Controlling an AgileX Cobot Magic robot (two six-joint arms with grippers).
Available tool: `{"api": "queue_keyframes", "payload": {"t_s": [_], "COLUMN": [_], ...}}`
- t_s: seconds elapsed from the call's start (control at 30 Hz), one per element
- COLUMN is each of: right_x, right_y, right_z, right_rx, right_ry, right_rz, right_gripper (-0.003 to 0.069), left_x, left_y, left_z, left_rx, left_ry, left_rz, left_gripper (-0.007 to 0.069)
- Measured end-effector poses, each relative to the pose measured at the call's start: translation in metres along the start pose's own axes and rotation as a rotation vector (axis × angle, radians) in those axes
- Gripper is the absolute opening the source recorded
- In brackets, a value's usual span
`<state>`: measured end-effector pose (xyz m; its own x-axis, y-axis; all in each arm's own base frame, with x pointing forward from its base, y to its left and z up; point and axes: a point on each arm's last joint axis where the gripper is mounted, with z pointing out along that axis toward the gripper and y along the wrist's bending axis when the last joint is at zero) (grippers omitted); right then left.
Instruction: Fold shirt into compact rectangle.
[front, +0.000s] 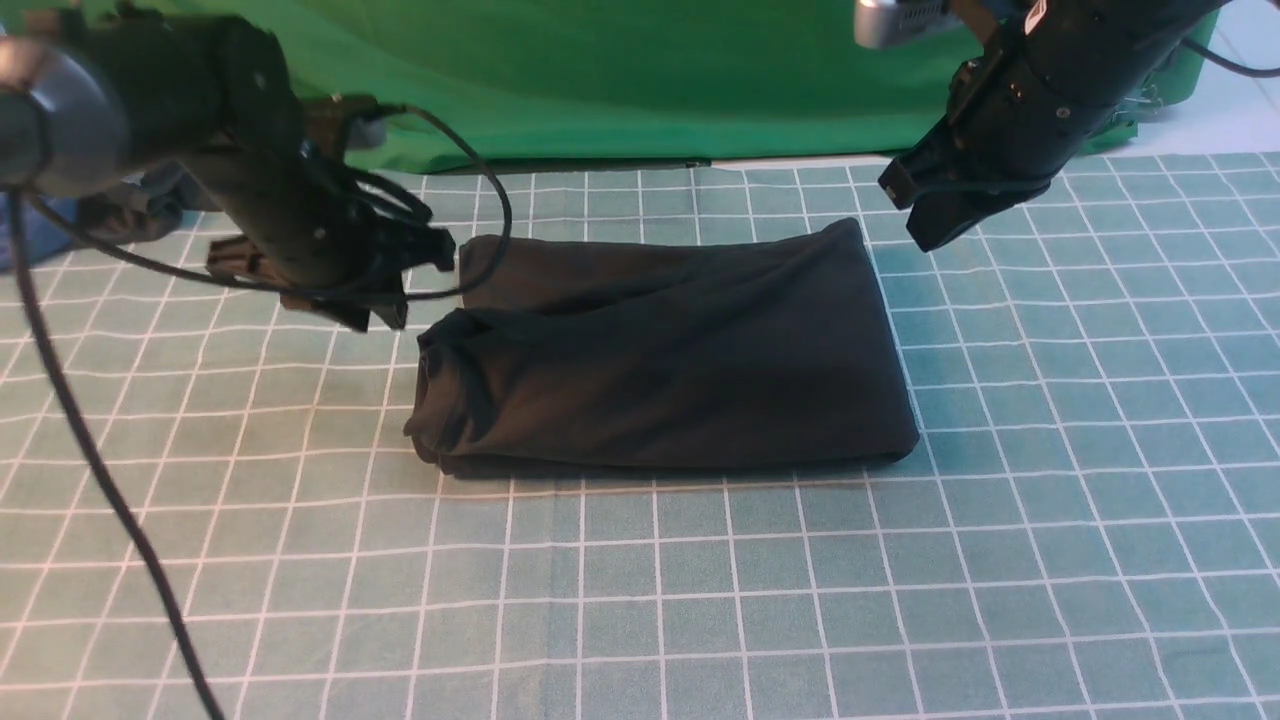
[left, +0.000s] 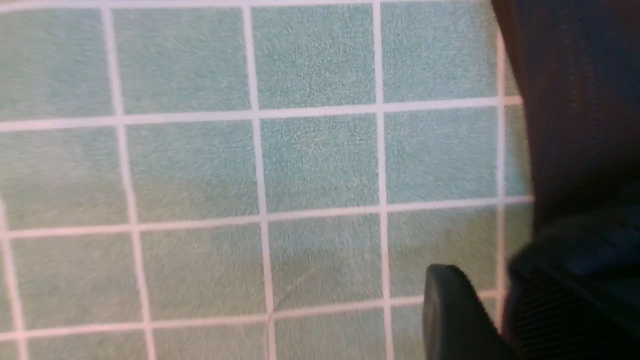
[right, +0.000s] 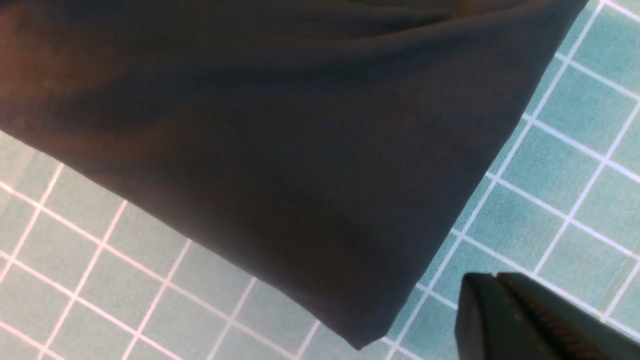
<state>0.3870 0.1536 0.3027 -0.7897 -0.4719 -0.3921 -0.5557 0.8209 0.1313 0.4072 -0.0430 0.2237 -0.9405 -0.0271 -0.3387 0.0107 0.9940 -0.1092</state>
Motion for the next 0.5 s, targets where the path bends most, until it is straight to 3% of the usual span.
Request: {"api": "queue_keyframes", "payload": {"t_s": [0.13,0.27,0.33,0.5], "right_x": [0.000,-0.001,-0.001,-0.002], "right_y": [0.000,0.000,0.000,0.001], "right_z": [0.000,0.000,0.000,0.000], "right_rx": [0.000,0.001,-0.005,-0.016], "right_ry": [-0.005,-0.009,-0.011,-0.022], "right_rz": [0.001,0.001,0.004,0.009], "right_gripper": [0.0020,0.0020,0.0020,0.0020], "left_x": [0.002,0.006,0.008,0.010], "left_y": [-0.011,-0.014,-0.014,-0.014], "left_z": [-0.030,-0.027,-0.018,0.000], "left_rx": [0.095,0.129,0.133,0.145], "left_ry": [-0.008,0.035,0.071,0.121], "left_rz": [-0.006,-0.009,-0.011,-0.030], "left_gripper": [0.0034,0.0023,0.0055,0.0249]}}
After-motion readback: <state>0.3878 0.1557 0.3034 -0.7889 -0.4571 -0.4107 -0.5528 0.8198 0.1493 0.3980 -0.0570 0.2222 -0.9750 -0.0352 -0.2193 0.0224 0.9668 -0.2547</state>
